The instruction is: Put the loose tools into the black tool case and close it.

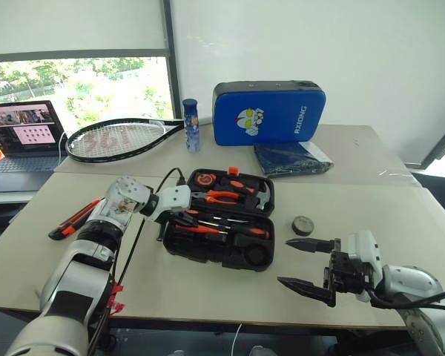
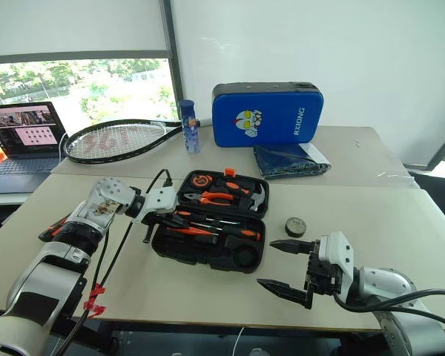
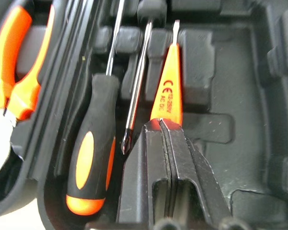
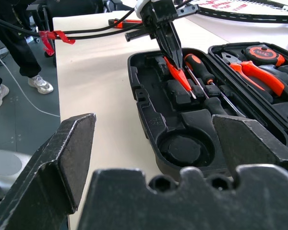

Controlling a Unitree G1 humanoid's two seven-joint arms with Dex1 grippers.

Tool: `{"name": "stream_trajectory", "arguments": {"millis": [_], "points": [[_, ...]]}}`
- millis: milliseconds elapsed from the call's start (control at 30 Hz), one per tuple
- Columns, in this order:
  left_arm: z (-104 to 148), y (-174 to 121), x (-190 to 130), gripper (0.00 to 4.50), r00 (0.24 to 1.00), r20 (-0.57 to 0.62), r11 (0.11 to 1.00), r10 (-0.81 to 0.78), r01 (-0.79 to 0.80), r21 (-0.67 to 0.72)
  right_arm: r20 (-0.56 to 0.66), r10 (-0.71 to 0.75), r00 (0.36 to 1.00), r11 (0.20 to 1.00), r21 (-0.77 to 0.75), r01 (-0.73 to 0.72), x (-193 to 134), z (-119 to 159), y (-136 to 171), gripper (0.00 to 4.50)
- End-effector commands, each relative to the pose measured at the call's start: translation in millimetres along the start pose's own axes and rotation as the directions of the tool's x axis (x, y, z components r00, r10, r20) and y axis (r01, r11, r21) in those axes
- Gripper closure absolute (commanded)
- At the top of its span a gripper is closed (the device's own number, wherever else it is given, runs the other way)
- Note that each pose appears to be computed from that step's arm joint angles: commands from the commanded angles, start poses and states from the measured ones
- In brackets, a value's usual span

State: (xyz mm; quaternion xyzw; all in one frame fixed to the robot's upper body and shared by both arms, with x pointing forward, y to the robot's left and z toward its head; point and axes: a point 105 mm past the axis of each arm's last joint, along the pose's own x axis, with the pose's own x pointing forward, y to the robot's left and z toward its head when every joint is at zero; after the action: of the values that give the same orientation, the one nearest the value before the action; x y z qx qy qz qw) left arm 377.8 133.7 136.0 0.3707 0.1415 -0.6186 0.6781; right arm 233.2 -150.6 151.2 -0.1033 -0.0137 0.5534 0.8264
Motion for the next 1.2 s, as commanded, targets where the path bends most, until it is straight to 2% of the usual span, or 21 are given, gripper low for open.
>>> {"name": "stream_trajectory", "arguments": {"millis": [33,333,467,600,700,800,833,933,1033,1133,1200], "points": [[-7.4,-5.2,3.7,4.45,0.998,-0.049,1.0,-0.028,0.028,-0.011,0.021,-0.005,1.0,0.999,-0.048,0.006,0.6,9.1,-2.0,0.0],[-11.6,-21.3,14.6,4.45,0.997,-0.045,0.998,-0.059,0.059,0.002,0.025,-0.013,1.0,0.998,-0.055,0.015,2.2,8.0,-4.8,0.0],[-12.1,-16.0,15.0,4.45,0.999,-0.041,1.0,0.016,-0.016,-0.009,0.029,-0.012,0.999,0.998,-0.058,0.014,3.6,8.0,-5.4,0.0],[14.4,-2.0,-8.9,4.45,0.978,0.165,0.991,0.128,-0.12,-0.057,0.053,-0.01,0.999,0.998,-0.067,0.014,3.9,11.0,-6.3,0.0],[23.5,-6.2,-32.2,4.45,0.943,0.287,0.984,0.17,-0.15,-0.091,0.091,-0.008,0.996,0.997,-0.073,0.015,3.6,14.8,-6.2,0.0],[10.8,-22.2,-69.0,3.75,0.882,0.352,0.945,0.313,-0.255,-0.203,0.153,-0.024,0.988,0.996,-0.086,0.038,2.6,21.0,-9.7,0.0],[4.6,-28.7,-80.6,3.33,0.853,0.363,0.923,0.375,-0.306,-0.235,0.169,-0.031,0.985,0.994,-0.1,0.049,2.0,22.8,-11.2,0.0],[-27.8,-58.4,-115.5,2.35,0.76,0.323,0.809,0.564,-0.43,-0.4,0.19,-0.018,0.982,0.995,-0.088,0.036,0.9,20.6,-8.8,0.0],[-62.1,-88.2,-153.0,1.25,0.62,0.204,0.615,0.758,-0.574,-0.541,0.206,-0.016,0.978,0.991,-0.126,0.043,0.3,19.1,-7.5,0.0],[-97.1,-127.2,-190.5,0.19,0.456,0.026,0.379,0.89,-0.705,-0.599,0.231,-0.028,0.973,0.985,-0.157,0.066,0.0,19.0,-8.8,0.0],[-115.0,-151.6,-210.2,0.08,0.354,-0.077,0.236,0.932,-0.756,-0.611,0.238,-0.025,0.971,0.983,-0.172,0.067,0.9,18.3,-8.0,0.0]]}}
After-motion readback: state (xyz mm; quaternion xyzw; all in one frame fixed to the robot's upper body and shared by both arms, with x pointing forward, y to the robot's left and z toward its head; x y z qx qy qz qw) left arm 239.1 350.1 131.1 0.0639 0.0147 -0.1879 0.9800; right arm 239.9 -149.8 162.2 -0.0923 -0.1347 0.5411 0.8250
